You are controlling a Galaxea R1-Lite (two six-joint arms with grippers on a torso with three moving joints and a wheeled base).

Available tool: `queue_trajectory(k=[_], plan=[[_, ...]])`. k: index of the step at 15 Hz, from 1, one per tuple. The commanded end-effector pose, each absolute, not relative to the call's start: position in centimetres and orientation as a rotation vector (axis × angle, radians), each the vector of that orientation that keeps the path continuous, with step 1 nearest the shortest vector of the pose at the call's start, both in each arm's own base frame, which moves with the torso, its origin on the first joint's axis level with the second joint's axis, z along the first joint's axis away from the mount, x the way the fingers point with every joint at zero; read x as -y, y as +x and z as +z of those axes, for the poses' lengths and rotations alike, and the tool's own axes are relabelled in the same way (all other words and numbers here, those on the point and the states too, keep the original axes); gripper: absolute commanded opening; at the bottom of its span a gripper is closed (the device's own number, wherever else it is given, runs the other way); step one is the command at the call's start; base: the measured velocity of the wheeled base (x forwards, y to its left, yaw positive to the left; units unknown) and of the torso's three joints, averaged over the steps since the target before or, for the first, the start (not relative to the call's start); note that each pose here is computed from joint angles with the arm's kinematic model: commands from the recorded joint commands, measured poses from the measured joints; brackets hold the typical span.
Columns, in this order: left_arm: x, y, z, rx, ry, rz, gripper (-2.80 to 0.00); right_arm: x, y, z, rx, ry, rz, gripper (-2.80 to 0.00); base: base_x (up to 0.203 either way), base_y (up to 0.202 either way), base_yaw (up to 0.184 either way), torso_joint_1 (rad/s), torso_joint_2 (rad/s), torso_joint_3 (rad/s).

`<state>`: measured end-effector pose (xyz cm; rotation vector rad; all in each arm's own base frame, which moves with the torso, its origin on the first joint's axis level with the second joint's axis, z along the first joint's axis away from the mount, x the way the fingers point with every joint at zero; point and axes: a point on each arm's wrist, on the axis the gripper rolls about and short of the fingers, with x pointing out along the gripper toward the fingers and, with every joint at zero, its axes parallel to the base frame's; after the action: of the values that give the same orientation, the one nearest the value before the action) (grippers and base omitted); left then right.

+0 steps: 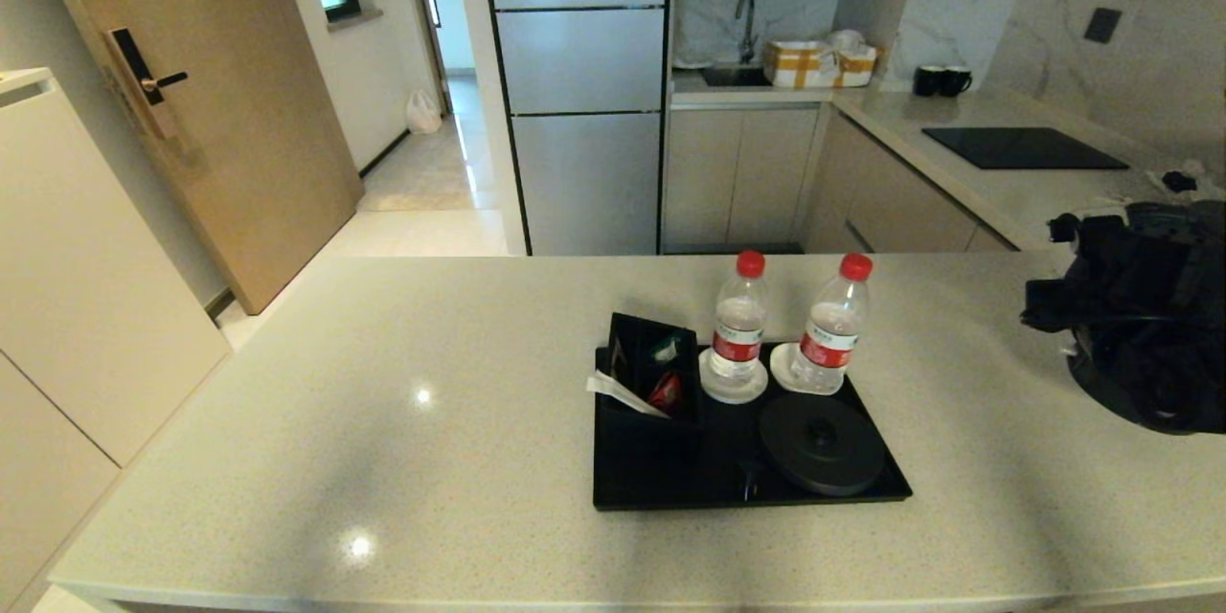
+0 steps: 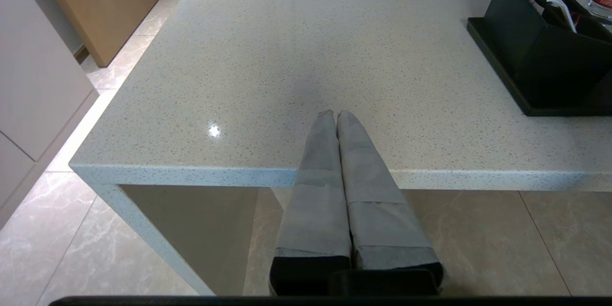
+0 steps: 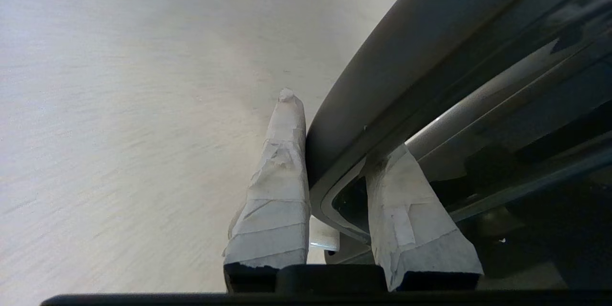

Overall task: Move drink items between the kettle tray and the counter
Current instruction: Place it on the right

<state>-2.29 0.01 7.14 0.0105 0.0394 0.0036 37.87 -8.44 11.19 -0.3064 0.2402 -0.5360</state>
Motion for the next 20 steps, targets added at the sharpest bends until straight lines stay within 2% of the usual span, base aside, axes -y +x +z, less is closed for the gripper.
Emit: queue_trajectory(k=[1,9,15,16,20], plan=[[0.0,-2.3,7.1,-0.038,0.011,0.004,-2.8,9.3,40.0,8.6,-0.284,-0.31,-0.544,-2.8,0.0,0.0,0.0,0.0,0.0,0.0],[0.0,-2.3,7.1,-0.04,0.011,0.004,-2.8,10.6,44.3,4.1,-0.341,-0.316,-0.587,-2.8,0.0,0.0,0.0,0.0,0.0,0.0],[0.0,-2.3,7.1,-0.04,0.011,0.004,-2.8,10.6,44.1,3.8,-0.355,-0.316,-0.589,-2.8,0.0,0.0,0.0,0.0,0.0,0.0],[0.0,-2.3,7.1,-0.039,0.011,0.004,-2.8,10.7,44.1,4.0,-0.35,-0.314,-0.592,0.0,0.0,0.0,0.0,0.0,0.0,0.0],[0.0,-2.3,7.1,-0.038,0.011,0.004,-2.8,11.2,44.1,4.4,-0.334,-0.303,-0.606,0.0,0.0,0.0,0.0,0.0,0.0,0.0]])
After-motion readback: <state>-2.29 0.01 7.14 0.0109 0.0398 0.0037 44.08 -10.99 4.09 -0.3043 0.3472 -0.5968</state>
